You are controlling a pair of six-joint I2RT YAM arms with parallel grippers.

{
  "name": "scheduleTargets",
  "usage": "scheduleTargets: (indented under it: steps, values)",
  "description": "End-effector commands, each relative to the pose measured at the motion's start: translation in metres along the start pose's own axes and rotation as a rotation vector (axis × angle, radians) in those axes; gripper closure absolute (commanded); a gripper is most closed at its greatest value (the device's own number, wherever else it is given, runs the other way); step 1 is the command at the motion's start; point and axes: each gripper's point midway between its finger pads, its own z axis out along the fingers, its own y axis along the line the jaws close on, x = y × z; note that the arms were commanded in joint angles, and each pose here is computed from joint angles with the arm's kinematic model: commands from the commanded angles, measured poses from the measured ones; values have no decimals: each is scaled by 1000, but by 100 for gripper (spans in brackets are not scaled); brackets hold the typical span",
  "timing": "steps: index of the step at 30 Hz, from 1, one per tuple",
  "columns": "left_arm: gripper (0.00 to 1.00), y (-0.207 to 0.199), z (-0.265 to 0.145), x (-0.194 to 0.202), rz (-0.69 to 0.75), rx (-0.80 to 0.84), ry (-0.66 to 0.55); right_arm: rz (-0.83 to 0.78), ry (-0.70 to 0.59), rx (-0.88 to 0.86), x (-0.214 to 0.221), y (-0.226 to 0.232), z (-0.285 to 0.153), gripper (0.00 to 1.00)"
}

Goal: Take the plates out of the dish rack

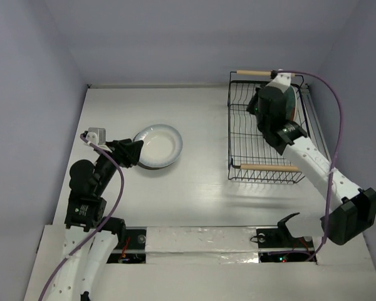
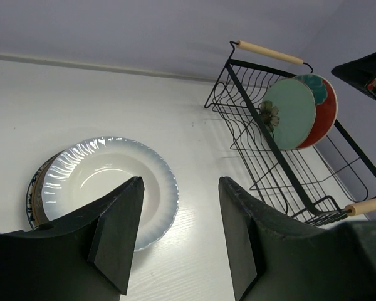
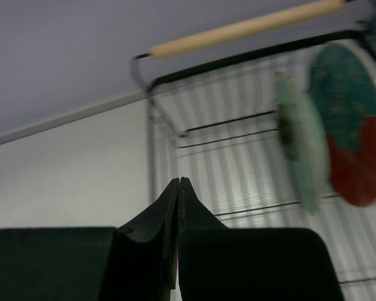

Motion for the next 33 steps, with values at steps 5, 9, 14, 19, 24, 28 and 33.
scheduleTargets:
  steps: [5, 9, 14, 19, 24, 28, 33]
  values:
    - [52, -12, -3, -25, 28, 35, -74, -260, 104, 458, 11, -126, 17, 42]
    - [52, -11, -2, -24, 26, 33, -68, -276, 139, 501, 14, -153, 42, 28]
    - [52, -10, -1, -23, 24, 30, -66, -311, 213, 518, 32, -167, 70, 34]
    - [52, -10, 0, -22, 24, 32, -60, -317, 226, 583, 40, -185, 82, 40]
    - [52, -10, 0, -23, 23, 30, -63, -348, 258, 617, 57, -192, 93, 64]
    - [52, -10, 0, -23, 23, 30, -63, -360, 244, 632, 49, -194, 88, 84]
    - [52, -10, 0, -20, 20, 34, -53, -400, 228, 647, 33, -195, 81, 100]
